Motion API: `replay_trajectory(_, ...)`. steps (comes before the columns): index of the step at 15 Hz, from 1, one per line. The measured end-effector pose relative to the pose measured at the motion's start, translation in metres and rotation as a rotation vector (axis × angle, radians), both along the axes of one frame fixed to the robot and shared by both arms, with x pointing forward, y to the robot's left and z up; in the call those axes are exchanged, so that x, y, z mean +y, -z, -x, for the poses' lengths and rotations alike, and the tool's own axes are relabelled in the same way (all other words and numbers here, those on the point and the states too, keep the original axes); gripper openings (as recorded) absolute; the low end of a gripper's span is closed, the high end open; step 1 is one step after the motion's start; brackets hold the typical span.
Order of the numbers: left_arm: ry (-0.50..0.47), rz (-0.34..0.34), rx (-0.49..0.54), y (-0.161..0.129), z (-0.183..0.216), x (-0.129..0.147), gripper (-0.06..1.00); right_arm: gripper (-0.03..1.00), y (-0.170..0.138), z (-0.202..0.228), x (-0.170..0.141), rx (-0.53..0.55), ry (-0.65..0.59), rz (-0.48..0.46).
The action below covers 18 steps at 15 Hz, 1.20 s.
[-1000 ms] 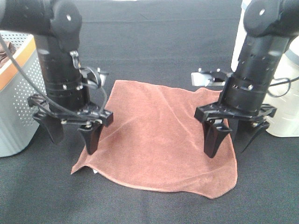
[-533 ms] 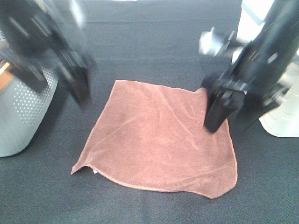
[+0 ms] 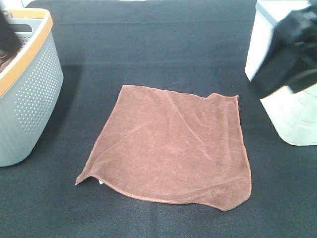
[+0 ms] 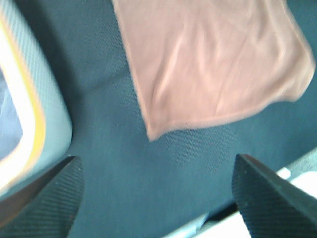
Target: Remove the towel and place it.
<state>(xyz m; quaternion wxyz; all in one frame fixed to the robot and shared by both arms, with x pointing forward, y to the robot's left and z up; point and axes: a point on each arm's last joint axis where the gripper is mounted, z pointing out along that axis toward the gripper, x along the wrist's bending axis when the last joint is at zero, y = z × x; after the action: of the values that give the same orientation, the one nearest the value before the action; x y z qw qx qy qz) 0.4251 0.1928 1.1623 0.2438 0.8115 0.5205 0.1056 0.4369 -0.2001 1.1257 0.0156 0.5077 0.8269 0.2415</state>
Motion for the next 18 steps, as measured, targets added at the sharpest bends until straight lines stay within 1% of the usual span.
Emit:
replay_trajectory(1,-0.008,-0.007,0.02,0.011,0.013,0.007,0.78,0.69,-0.003,0.012,-0.005,-0.025,0.0,0.001)
replay_trajectory(3,-0.025,-0.022,0.065,0.034,0.038,0.021,0.78,0.69,0.004,0.04,-0.017,-0.043,0.0,0.015)
replay_trajectory(4,-0.027,-0.035,0.089,0.054,0.059,0.033,0.78,0.69,0.017,0.063,-0.027,-0.043,0.0,0.029)
replay_trajectory(6,-0.028,-0.038,0.093,0.078,0.09,0.051,0.78,0.69,0.041,0.094,-0.04,-0.039,0.0,0.057)
replay_trajectory(7,-0.028,-0.038,0.093,0.078,0.09,0.051,0.78,0.69,0.041,0.094,-0.04,-0.039,0.0,0.057)
replay_trajectory(8,-0.028,-0.022,0.065,0.09,0.11,0.062,0.78,0.69,0.054,0.115,-0.05,-0.064,0.001,0.07)
replay_trajectory(9,-0.025,-0.006,0.033,0.097,0.121,0.068,0.78,0.69,0.063,0.129,-0.056,-0.092,0.003,0.077)
replay_trajectory(10,-0.013,0.018,-0.023,0.104,0.13,0.073,0.78,0.69,0.07,0.14,-0.062,-0.122,0.006,0.084)
replay_trajectory(12,0.042,0.047,-0.158,0.115,0.14,0.079,0.78,0.69,0.075,0.16,-0.073,-0.231,0.029,0.082)
replay_trajectory(13,0.077,0.059,-0.23,0.116,0.147,0.083,0.78,0.69,0.072,0.168,-0.077,-0.324,0.055,0.051)
replay_trajectory(14,0.093,0.064,-0.267,0.115,0.15,0.084,0.78,0.69,0.07,0.178,-0.083,-0.451,0.091,0.013)
replay_trajectory(15,0.101,0.063,-0.279,0.115,0.151,0.085,0.78,0.69,0.071,0.183,-0.086,-0.525,0.113,-0.009)
replay_trajectory(17,0.104,0.062,-0.283,0.114,0.151,0.085,0.78,0.69,0.072,0.19,-0.092,-0.597,0.159,-0.029)
replay_trajectory(18,0.104,0.062,-0.283,0.114,0.151,0.085,0.78,0.69,0.072,0.192,-0.094,-0.611,0.179,-0.03)
